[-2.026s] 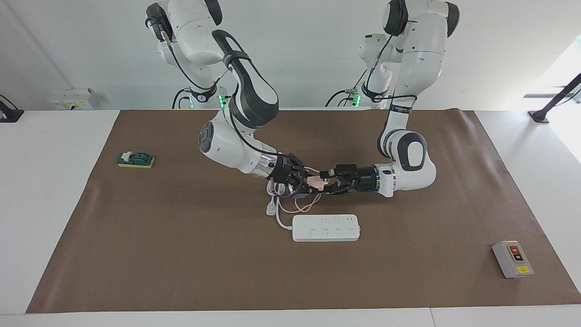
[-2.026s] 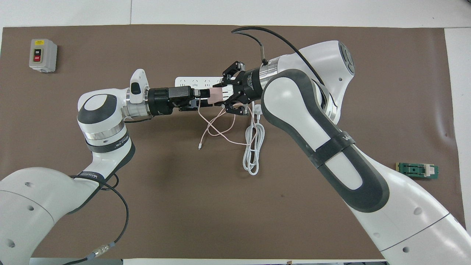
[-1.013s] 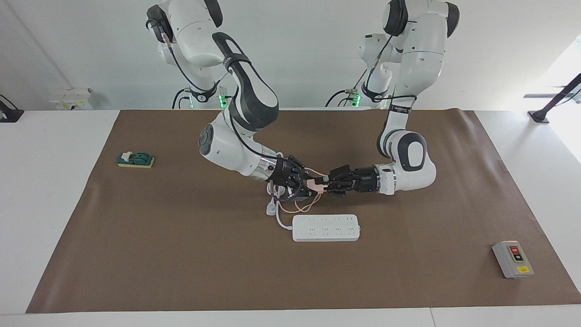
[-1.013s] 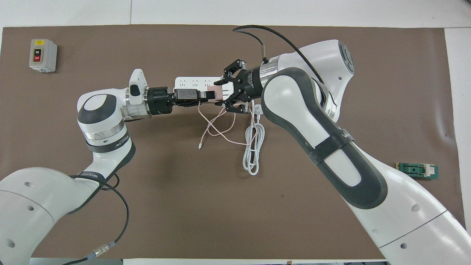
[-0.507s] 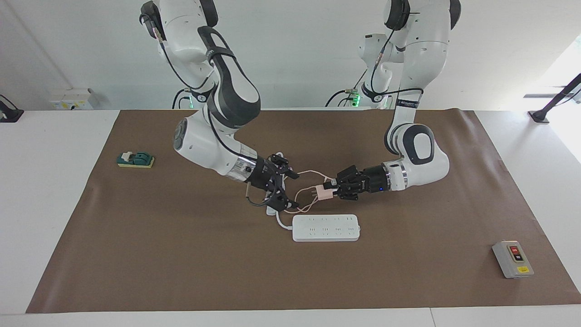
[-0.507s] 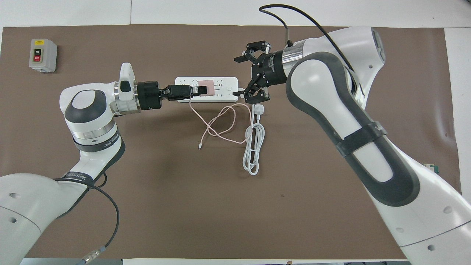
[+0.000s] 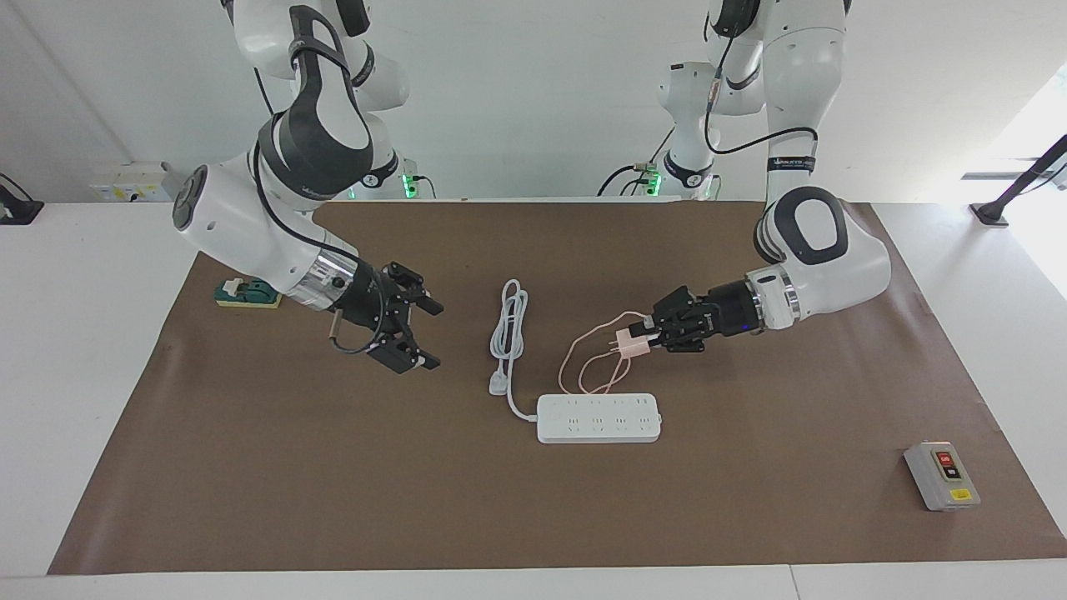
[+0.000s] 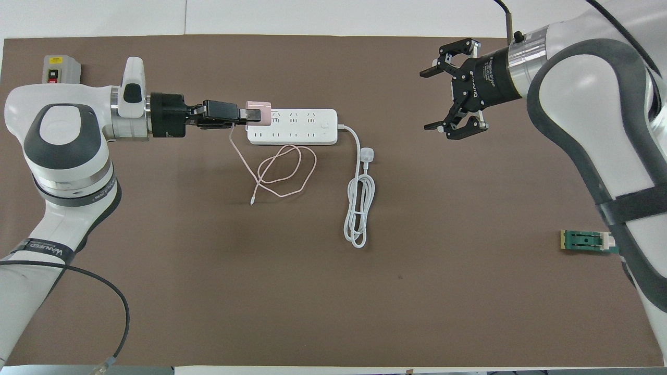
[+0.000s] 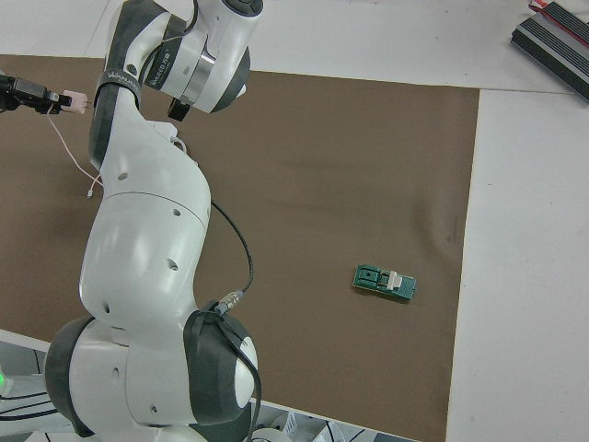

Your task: Plug charger into power strip

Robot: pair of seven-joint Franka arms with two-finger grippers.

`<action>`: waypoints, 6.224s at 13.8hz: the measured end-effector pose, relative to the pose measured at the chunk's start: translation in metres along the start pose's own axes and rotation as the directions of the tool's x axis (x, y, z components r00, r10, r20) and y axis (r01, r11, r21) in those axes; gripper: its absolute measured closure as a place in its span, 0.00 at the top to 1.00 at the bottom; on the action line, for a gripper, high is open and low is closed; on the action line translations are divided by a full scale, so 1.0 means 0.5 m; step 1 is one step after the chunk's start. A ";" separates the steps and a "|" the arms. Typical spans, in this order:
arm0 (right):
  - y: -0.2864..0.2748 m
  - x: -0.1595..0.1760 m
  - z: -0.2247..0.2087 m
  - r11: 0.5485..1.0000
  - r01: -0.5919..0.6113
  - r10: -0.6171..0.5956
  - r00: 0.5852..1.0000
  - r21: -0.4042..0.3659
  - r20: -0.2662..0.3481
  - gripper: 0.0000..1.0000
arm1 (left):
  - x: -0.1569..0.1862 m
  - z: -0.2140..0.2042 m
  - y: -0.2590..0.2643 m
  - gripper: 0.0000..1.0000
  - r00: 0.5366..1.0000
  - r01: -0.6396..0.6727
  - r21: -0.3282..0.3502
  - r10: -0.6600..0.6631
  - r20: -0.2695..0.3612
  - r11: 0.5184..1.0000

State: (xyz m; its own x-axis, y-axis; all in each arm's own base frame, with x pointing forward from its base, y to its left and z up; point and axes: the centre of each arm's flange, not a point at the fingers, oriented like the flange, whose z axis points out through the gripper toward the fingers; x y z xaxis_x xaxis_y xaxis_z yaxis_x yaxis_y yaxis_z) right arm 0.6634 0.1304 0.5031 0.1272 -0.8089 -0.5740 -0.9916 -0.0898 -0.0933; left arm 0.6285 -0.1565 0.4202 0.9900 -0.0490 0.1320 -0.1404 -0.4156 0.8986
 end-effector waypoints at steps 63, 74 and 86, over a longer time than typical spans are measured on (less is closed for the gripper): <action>0.280 0.078 -0.409 0.085 0.804 -0.985 0.157 -0.588 0.071 1.00 | 0.090 0.284 0.015 0.31 -0.104 0.985 -0.030 -0.445 -0.889 -0.171; 0.280 0.082 -0.411 0.089 0.804 -0.985 0.160 -0.588 0.069 1.00 | 0.081 0.288 -0.011 0.31 -0.057 0.985 0.022 -0.438 -0.897 -0.174; 0.280 0.082 -0.411 0.089 0.804 -0.985 0.160 -0.588 0.069 1.00 | 0.074 0.291 -0.009 0.31 -0.038 0.984 0.043 -0.440 -0.897 -0.173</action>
State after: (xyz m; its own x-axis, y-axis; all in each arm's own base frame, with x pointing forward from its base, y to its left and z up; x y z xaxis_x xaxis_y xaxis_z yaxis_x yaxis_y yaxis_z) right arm 0.5247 -0.0347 0.6339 0.9984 -0.0007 -0.0565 -0.0002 -1.0000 0.0087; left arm 0.6674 -0.2886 0.3600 0.0142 0.9996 -0.0246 0.9989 -0.0152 -0.0438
